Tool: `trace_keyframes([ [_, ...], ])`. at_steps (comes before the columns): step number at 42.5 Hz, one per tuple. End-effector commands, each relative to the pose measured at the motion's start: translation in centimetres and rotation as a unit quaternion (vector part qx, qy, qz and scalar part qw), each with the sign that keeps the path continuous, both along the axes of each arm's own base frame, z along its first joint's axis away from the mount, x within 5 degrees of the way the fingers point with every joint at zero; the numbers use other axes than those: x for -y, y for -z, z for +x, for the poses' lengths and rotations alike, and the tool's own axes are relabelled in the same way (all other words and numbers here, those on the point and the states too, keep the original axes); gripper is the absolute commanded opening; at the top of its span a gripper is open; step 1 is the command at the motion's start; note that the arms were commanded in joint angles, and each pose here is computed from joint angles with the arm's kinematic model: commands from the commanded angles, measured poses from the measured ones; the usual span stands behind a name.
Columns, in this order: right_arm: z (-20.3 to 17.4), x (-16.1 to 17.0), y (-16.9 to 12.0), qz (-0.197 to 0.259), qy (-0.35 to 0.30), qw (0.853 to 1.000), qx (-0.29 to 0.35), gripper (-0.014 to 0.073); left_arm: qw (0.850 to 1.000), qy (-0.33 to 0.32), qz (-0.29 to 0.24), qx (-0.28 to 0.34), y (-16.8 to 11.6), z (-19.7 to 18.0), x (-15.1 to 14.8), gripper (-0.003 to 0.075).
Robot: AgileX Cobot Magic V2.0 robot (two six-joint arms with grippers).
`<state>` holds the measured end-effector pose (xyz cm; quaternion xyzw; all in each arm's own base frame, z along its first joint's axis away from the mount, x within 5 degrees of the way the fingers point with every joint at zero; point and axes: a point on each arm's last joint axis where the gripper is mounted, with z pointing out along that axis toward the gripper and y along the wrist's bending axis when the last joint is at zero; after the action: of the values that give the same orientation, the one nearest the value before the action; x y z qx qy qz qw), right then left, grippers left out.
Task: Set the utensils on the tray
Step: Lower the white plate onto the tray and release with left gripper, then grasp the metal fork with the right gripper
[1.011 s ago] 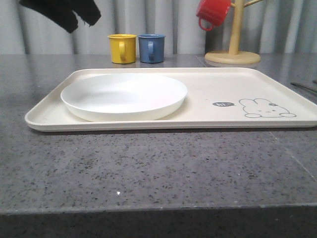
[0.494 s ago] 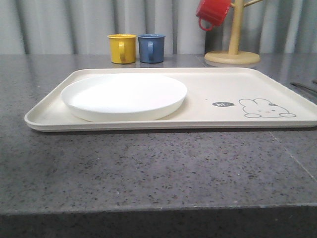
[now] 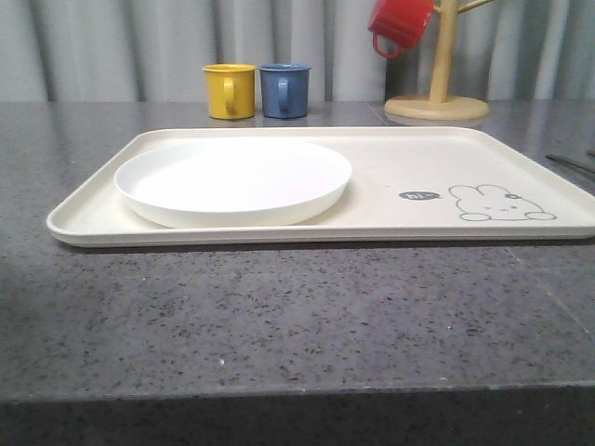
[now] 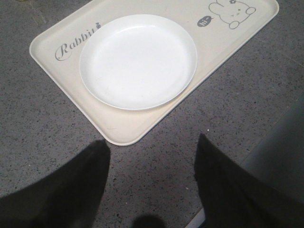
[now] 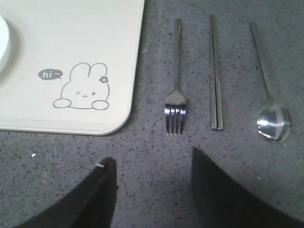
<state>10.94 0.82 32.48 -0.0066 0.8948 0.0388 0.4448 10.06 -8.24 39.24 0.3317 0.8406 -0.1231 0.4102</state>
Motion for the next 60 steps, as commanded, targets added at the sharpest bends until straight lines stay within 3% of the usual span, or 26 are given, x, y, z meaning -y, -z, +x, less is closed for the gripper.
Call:
trace_keyframes([
  [1,1.5,0.1,-2.0,-0.01,0.001,1.0,0.009,0.0396,0.999,0.001,-0.034,0.036,-1.3,0.0,0.1,0.0388],
  [11,5.8,-0.1,-3.1,-0.027,-0.009,0.996,-0.079,0.0396,0.999,0.001,-0.034,0.036,-1.3,0.0,0.1,0.0388],
  [23,12.0,-0.1,-3.0,-0.047,-0.01,0.99,-0.131,0.0396,0.999,0.001,-0.034,0.036,-1.3,0.0,0.1,0.0388],
  [44,20.3,0.1,2.1,-0.081,-0.012,0.971,-0.225,0.0394,0.999,0.001,-0.034,0.036,-1.3,0.0,0.1,0.0388],
  [57,22.6,0.0,4.5,-0.081,-0.015,0.972,-0.222,0.039,0.999,0.001,-0.034,0.036,-1.3,0.0,0.1,0.0388],
  [60,22.7,0.0,4.7,-0.08,-0.015,0.971,-0.225,0.0347,0.999,0.001,-0.034,0.036,-1.3,0.0,0.1,0.0388],
])
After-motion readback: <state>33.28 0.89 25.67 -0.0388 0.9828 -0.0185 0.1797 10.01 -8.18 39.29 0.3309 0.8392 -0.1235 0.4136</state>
